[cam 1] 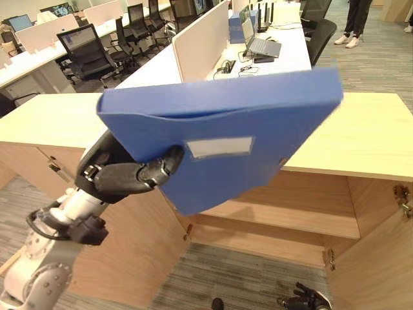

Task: Put the empty folder in the office cabinet

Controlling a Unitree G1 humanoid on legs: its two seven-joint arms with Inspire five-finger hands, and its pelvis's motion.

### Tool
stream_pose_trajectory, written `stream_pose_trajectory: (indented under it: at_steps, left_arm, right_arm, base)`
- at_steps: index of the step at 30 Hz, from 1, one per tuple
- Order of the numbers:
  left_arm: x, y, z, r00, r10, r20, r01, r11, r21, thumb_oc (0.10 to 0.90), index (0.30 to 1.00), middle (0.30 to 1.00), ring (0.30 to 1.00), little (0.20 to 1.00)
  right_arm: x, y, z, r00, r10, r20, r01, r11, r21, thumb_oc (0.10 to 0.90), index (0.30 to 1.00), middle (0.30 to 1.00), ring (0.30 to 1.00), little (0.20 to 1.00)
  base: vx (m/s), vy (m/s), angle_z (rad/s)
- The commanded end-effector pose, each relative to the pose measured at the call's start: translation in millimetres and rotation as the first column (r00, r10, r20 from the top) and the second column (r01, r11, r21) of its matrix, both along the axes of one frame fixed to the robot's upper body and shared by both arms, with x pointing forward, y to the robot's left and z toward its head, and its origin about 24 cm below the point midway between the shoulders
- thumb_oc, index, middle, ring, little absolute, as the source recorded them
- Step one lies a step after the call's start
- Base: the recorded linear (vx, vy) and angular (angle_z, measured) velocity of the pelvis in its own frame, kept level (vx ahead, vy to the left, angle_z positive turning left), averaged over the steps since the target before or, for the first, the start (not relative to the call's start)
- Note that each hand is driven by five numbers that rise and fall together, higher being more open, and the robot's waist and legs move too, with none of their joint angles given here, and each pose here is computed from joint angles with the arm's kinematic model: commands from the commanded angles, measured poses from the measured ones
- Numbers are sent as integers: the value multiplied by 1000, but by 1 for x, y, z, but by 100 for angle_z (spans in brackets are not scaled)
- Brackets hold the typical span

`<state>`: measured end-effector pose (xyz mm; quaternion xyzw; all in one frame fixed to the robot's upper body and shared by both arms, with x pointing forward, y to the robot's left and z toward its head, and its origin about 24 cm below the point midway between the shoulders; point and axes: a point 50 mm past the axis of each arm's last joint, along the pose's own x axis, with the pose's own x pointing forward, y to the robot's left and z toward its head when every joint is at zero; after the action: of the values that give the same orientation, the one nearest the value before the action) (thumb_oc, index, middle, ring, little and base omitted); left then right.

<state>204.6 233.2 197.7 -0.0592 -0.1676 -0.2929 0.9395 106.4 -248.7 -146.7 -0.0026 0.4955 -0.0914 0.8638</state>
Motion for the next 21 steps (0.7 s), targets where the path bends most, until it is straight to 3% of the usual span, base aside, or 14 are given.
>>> stream_pose_trajectory:
  at_steps: [1, 2, 5, 7, 11, 13, 18, 21]
  left_arm:
    - [-2, -6, 40, 983, -82, 167, 79, 997, 26, 400, 300, 300, 300, 300]
    - [1, -3, 37, 988, -74, 133, 58, 991, 119, 400, 300, 300, 300, 300]
    - [2, -2, 37, 989, -65, 132, 46, 989, 138, 400, 300, 300, 300, 300]
    - [4, 6, 34, 991, -18, 134, -6, 984, 178, 400, 300, 300, 300, 300]
    - [7, 14, 29, 993, 26, 115, -46, 983, 177, 400, 300, 300, 300, 300]
    - [10, 22, 23, 994, 65, 90, -81, 979, 186, 400, 300, 300, 300, 300]
    - [13, 29, 13, 994, 95, 47, -102, 977, 186, 400, 300, 300, 300, 300]
    - [17, 31, 10, 993, 110, 43, -116, 979, 165, 400, 300, 300, 300, 300]
  right_arm:
    - [70, 9, 32, 960, 82, 268, -88, 996, 9, 800, 900, 900, 900, 900]
    - [84, 11, 43, 936, 87, 340, -99, 995, 20, 800, 900, 900, 900, 900]
    - [89, 11, 48, 926, 90, 366, -104, 994, 20, 800, 900, 900, 900, 900]
    - [106, 9, 70, 871, 116, 476, -137, 991, 9, 800, 900, 900, 900, 900]
    - [122, 4, 99, 791, 158, 591, -172, 985, -32, 800, 900, 900, 900, 900]
    - [135, -4, 127, 712, 157, 685, -174, 984, -45, 800, 900, 900, 900, 900]
    - [151, -4, 164, 589, 82, 804, -188, 981, 38, 800, 900, 900, 900, 900]
    - [157, 10, 185, 512, 70, 856, -279, 956, 89, 800, 900, 900, 900, 900]
  base:
    - [0, 0, 0]
    - [0, 0, 0]
    - [0, 0, 0]
    - [0, 0, 0]
    - [12, 10, -6]
    - [14, 20, -8]
    - [16, 11, -4]
    - [0, 0, 0]
